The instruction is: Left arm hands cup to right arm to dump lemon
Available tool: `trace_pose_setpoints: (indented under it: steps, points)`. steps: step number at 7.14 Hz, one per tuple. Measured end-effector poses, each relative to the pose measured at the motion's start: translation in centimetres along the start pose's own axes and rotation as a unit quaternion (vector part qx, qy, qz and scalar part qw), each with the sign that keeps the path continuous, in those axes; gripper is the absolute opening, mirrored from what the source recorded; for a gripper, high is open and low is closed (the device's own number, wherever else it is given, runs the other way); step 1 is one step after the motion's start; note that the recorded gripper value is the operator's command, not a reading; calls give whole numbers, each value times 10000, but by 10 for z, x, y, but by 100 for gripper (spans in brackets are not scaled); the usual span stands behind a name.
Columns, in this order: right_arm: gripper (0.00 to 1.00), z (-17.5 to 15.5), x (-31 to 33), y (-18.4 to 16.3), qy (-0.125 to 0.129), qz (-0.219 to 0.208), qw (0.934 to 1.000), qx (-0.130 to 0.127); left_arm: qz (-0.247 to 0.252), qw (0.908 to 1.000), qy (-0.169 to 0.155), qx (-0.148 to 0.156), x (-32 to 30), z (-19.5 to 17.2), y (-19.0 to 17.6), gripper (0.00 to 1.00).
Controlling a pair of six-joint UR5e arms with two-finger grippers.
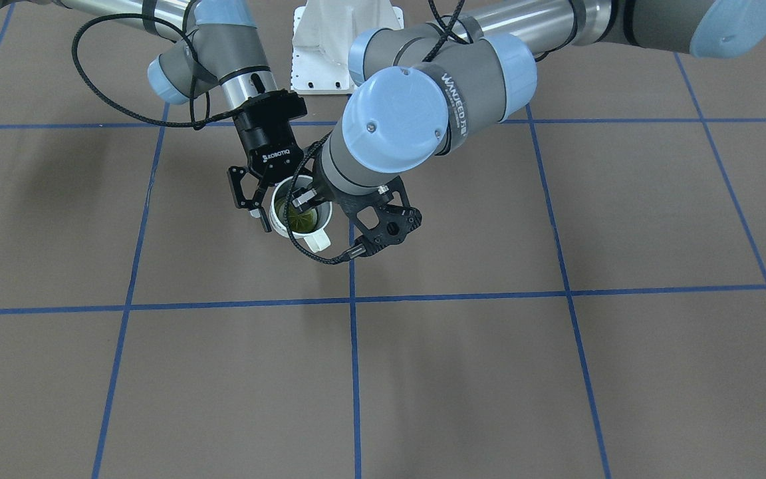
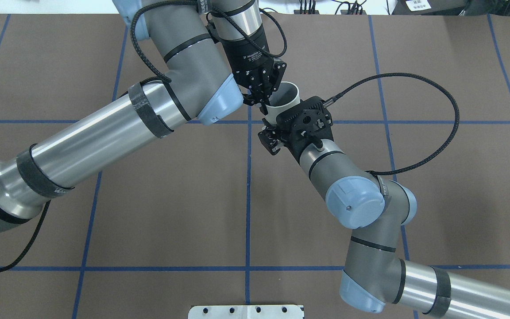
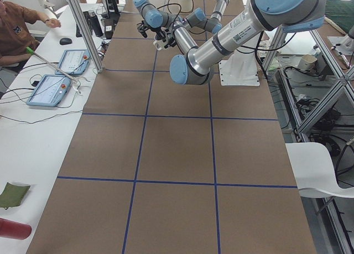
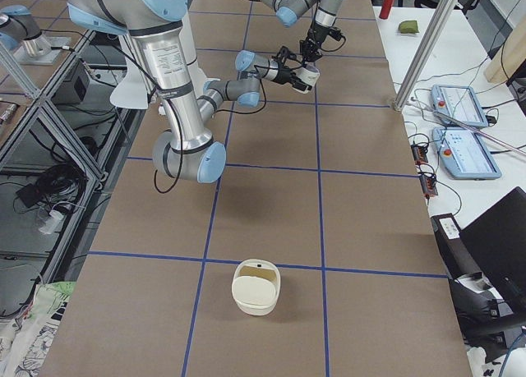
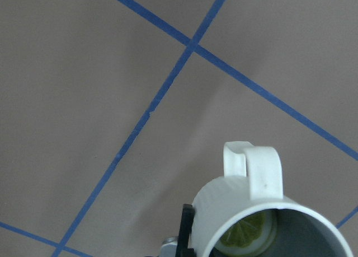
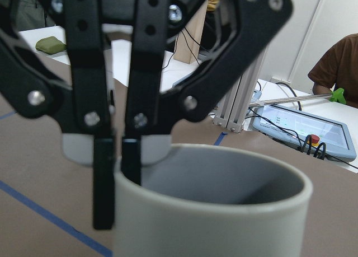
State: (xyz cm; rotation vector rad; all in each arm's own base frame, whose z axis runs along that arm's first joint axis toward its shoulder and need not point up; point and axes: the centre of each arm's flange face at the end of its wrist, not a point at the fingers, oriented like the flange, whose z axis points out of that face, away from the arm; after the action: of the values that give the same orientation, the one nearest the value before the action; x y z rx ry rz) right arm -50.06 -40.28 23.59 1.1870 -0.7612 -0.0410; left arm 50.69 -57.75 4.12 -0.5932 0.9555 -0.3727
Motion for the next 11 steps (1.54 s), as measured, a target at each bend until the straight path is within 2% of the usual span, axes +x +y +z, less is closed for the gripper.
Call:
trace_pose_setpoints:
  steps: [1, 3, 6, 7, 9, 10, 11]
  points:
    - [0, -1, -1, -2, -18, 45, 10000, 9, -2, 10000, -2, -57, 0, 0, 1, 98]
    - [0, -1, -3, -4, -50, 250, 9997, 7, 133, 9999, 54, -87, 0, -1, 6, 100]
    - [0, -2, -2, -6, -58, 332, 9994, 13, 250, 9995, 201, 26, -7, -18, 7, 100]
    - [0, -4, 3, -7, -43, 353, 9994, 33, 251, 9990, 319, 207, -8, -38, 0, 100]
    - [0, -8, 34, -11, 124, 367, 9992, 102, 252, 9941, 477, 937, -15, -66, -23, 100]
    - [5, -6, 61, -8, 320, 326, 9989, 94, 331, 9908, 404, 1249, -25, -61, -41, 100]
    - [5, -5, 95, 1, 558, 261, 9981, 52, 490, 9878, 283, 1452, -36, -55, -58, 100]
